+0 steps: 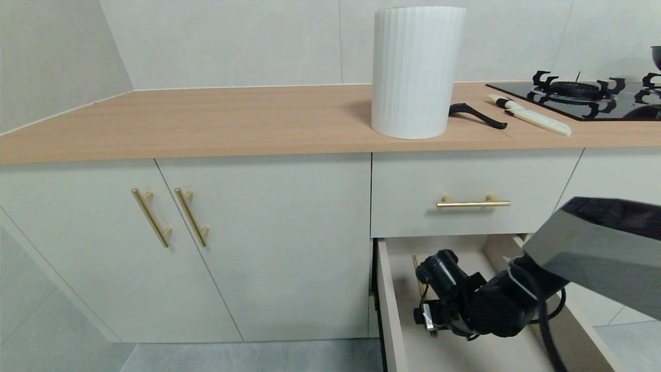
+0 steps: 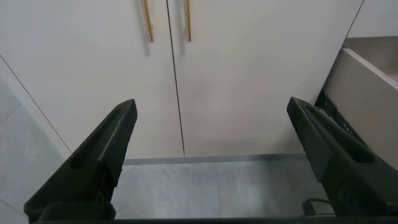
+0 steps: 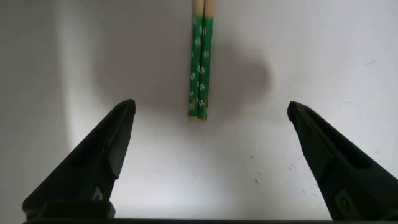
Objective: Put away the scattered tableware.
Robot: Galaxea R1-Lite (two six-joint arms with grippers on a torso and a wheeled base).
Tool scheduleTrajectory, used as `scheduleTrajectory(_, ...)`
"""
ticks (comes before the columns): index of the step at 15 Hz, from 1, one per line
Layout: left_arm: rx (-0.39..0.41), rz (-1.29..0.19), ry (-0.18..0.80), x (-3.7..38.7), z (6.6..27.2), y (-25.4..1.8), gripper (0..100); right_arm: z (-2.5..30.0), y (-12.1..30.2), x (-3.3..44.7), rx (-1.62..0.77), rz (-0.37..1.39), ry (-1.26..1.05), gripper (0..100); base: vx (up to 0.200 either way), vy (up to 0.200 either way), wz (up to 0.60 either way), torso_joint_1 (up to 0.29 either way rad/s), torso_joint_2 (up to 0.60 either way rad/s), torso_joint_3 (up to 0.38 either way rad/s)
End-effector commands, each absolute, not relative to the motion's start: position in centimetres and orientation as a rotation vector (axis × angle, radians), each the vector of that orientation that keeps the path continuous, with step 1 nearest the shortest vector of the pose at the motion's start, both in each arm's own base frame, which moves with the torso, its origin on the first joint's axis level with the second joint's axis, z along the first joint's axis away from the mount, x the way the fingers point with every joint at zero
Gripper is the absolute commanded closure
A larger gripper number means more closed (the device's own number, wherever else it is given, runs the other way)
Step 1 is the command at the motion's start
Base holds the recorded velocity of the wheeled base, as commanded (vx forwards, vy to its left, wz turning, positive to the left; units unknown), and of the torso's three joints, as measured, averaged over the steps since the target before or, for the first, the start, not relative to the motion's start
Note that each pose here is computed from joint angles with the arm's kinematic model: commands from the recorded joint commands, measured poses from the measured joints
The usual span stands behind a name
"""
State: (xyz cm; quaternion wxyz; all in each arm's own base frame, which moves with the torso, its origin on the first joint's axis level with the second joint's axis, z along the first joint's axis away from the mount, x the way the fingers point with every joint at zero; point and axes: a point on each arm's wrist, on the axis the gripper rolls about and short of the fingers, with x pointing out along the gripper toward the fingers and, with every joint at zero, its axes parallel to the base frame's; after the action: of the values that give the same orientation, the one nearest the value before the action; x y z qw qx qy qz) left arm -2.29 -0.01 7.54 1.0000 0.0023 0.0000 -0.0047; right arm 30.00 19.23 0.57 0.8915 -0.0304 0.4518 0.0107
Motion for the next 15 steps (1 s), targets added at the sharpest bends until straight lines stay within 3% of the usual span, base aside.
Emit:
scheduleTrajectory(1,0.005,-0.009,0.002,-2.3,7.5,0.0,0,7.2,17.2,28.7,-0.019,0.058,0.797,0,0.0,0.0,0.0,0.0,0.0,0.0)
scheduleTrajectory(8,0.005,-0.009,0.002,-2.3,7.5,0.0,0,16.9,11.4,26.0,0.007,0.044,0.526,0,0.0,0.0,0.0,0.0,0.0,0.0)
scheduleTrajectory(11,0.005,-0.011,0.002,-2.3,7.5,0.0,0,18.8,10.2,25.0,0.014,0.045,0.466,0,0.0,0.0,0.0,0.0,0.0,0.0)
scheduleTrajectory(15,0.005,-0.009,0.002,-2.3,7.5,0.0,0,18.9,10.1,24.8,0.008,0.048,0.46,0,0.0,0.0,0.0,0.0,0.0,0.0)
